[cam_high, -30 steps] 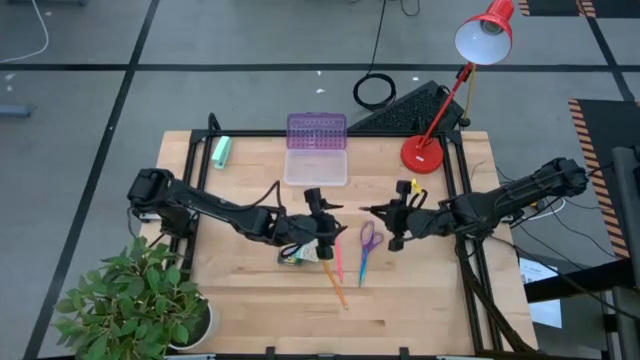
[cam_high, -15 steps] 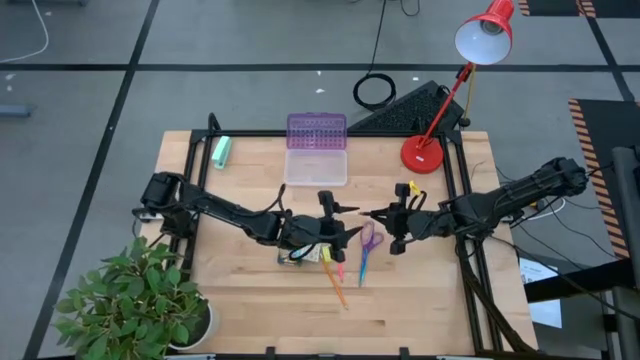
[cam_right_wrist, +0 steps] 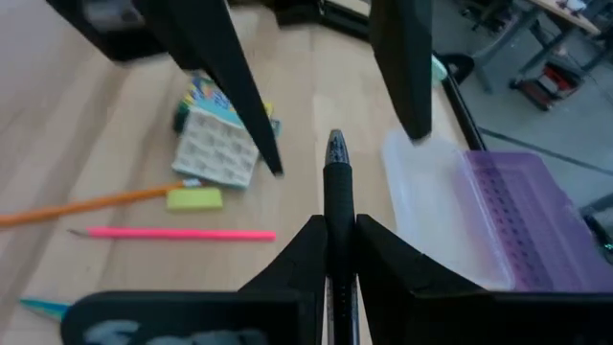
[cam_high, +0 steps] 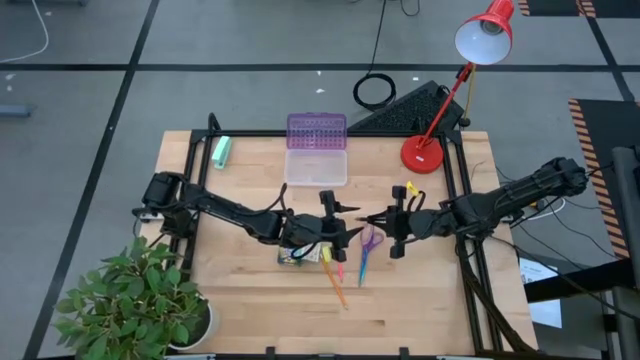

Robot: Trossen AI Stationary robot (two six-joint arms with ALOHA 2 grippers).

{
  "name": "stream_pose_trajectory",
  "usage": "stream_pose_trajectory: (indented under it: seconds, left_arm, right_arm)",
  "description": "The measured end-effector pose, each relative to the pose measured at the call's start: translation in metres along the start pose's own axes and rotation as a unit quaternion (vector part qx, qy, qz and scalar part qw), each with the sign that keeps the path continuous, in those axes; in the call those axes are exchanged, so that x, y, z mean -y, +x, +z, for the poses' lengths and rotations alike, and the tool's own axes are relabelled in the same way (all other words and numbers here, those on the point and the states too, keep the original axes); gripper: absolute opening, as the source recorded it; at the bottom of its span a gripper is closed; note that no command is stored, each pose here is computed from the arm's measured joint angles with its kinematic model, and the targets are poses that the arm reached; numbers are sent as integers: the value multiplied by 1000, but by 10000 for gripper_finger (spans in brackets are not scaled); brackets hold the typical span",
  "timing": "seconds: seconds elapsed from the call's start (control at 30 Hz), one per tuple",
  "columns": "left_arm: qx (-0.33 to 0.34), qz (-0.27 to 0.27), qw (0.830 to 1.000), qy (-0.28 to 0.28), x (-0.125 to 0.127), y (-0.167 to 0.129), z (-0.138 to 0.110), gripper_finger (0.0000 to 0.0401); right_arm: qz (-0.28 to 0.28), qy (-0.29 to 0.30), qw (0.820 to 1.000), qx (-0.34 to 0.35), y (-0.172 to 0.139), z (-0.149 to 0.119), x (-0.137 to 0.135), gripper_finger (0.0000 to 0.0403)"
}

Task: Pack school essentials
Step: Put the black pen into the purple supply box

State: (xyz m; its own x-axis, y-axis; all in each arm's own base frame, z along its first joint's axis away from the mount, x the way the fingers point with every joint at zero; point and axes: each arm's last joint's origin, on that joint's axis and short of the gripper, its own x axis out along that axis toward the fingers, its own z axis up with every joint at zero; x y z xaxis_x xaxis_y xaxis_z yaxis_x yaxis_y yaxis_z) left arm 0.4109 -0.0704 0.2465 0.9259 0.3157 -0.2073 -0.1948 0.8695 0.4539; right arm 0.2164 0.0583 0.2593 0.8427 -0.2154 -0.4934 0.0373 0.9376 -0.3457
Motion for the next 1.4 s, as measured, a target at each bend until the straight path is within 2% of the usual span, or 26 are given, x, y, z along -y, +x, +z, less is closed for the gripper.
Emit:
stream_pose_trajectory:
  seconds: [0.23, 0.67, 1.4]
  left_arm:
    - [2, -10, 1000, -2, -1, 1, -1, 239]
    - [-3, -25, 1000, -7, 0, 1, -2, 134]
    - [-3, -53, 998, -32, -6, 5, -6, 40]
  right_arm:
    - [-1, 6, 1000, 14, 0, 3, 0, 35]
    - [-2, 0, 1000, 17, 0, 4, 0, 35]
    - [1, -6, 1000, 15, 0, 3, 0, 35]
